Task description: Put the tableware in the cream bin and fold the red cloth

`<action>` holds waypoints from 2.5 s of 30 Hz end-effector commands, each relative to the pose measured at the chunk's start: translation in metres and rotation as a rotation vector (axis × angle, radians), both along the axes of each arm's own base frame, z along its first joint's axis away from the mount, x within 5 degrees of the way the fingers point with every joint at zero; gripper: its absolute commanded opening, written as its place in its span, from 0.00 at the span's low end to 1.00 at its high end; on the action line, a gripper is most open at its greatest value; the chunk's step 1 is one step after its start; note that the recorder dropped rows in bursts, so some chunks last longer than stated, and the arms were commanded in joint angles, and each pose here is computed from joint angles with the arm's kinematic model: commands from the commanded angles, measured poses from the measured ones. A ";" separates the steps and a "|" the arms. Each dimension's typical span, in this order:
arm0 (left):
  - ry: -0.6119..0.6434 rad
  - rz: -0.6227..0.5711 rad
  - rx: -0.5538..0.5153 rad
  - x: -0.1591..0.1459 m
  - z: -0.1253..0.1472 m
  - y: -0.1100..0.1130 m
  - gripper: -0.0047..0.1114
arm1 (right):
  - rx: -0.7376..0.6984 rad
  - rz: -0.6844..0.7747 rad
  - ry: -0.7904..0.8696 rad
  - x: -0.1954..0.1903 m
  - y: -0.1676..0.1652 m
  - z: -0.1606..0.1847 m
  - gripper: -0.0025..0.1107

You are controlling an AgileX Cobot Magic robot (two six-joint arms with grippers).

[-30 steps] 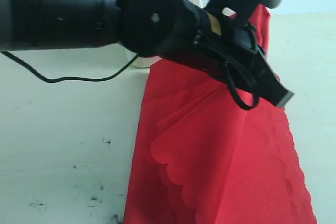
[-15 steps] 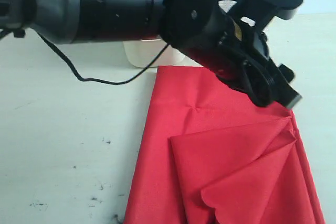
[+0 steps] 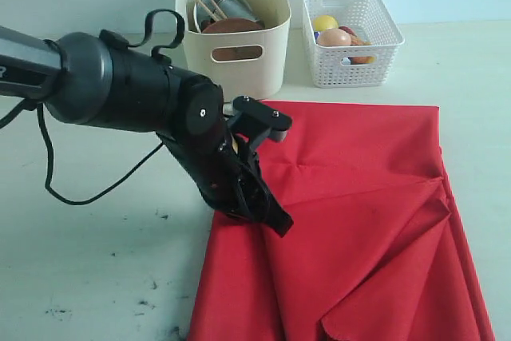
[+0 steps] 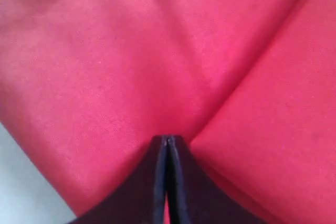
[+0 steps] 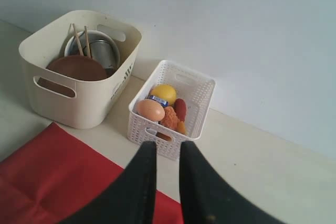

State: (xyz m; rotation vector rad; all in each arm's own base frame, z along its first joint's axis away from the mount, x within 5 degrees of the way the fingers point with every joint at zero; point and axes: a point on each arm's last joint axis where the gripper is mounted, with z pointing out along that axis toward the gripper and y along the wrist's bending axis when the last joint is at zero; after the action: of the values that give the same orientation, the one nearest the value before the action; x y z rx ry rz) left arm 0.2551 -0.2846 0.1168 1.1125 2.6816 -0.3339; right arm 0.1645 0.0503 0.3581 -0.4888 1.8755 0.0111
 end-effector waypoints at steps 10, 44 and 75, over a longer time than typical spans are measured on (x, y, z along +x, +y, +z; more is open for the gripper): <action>0.000 -0.478 -0.323 -0.126 0.038 -0.095 0.05 | -0.005 -0.010 0.009 0.000 -0.002 -0.002 0.17; -0.477 0.041 -0.380 -0.024 0.198 0.148 0.05 | 0.230 0.175 0.656 0.068 0.059 -0.106 0.17; -0.722 0.418 -0.325 -0.110 0.187 0.248 0.05 | -0.210 -0.081 1.060 0.106 0.040 -0.263 0.17</action>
State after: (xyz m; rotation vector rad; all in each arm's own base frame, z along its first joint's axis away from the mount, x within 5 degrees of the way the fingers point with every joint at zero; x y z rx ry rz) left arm 0.1468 -0.0377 0.3039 0.4433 2.0444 -0.2261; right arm 0.2747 0.1067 0.1076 -0.5629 2.8824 0.2288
